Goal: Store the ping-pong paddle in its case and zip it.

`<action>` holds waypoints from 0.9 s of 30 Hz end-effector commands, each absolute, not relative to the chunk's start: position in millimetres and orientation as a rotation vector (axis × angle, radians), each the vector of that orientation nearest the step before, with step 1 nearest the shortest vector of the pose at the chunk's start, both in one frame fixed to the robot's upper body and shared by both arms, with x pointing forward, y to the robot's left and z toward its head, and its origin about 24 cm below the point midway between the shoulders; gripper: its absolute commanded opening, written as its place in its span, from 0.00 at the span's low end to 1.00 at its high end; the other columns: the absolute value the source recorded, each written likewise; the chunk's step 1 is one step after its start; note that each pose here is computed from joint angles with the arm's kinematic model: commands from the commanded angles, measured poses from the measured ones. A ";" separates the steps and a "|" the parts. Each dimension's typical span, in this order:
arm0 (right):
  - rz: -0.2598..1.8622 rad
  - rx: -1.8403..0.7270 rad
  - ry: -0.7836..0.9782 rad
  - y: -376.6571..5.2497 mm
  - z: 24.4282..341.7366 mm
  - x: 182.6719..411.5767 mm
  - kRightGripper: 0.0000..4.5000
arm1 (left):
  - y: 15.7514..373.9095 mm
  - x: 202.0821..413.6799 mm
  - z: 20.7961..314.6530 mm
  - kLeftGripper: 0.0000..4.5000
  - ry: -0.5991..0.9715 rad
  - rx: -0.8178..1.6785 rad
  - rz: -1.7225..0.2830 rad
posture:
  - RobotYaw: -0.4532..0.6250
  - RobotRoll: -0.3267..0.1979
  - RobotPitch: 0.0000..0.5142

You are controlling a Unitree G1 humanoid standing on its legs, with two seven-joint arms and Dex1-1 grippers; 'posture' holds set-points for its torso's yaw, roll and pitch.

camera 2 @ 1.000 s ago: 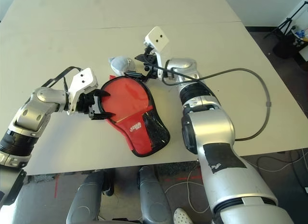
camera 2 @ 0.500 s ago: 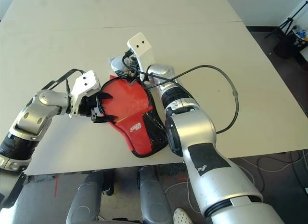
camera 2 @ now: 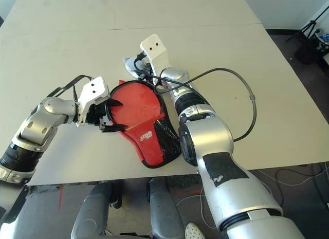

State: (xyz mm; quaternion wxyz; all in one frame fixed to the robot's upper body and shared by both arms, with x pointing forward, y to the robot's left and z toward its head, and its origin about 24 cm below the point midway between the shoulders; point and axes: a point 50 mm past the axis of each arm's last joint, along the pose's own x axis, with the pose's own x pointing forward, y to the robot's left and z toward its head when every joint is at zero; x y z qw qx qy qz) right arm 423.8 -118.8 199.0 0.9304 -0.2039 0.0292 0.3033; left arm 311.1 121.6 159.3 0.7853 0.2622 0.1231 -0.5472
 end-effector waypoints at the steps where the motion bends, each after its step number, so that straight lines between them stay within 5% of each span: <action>1: 0.576 -0.431 0.056 -145.5 203.4 423.9 0.14 | 120.6 309.2 138.5 1.00 0.364 0.555 -1.212 | 0.41 0.62 0.55; 13: 0.567 -0.431 0.069 -173.1 207.8 420.8 0.13 | 109.1 313.5 136.1 1.00 0.357 0.560 -1.254 | 0.38 0.62 0.56; 27: 0.608 -0.395 0.085 -160.8 195.8 420.1 0.13 | 86.9 330.9 174.6 1.00 0.253 0.618 -1.254 | 0.38 0.62 0.56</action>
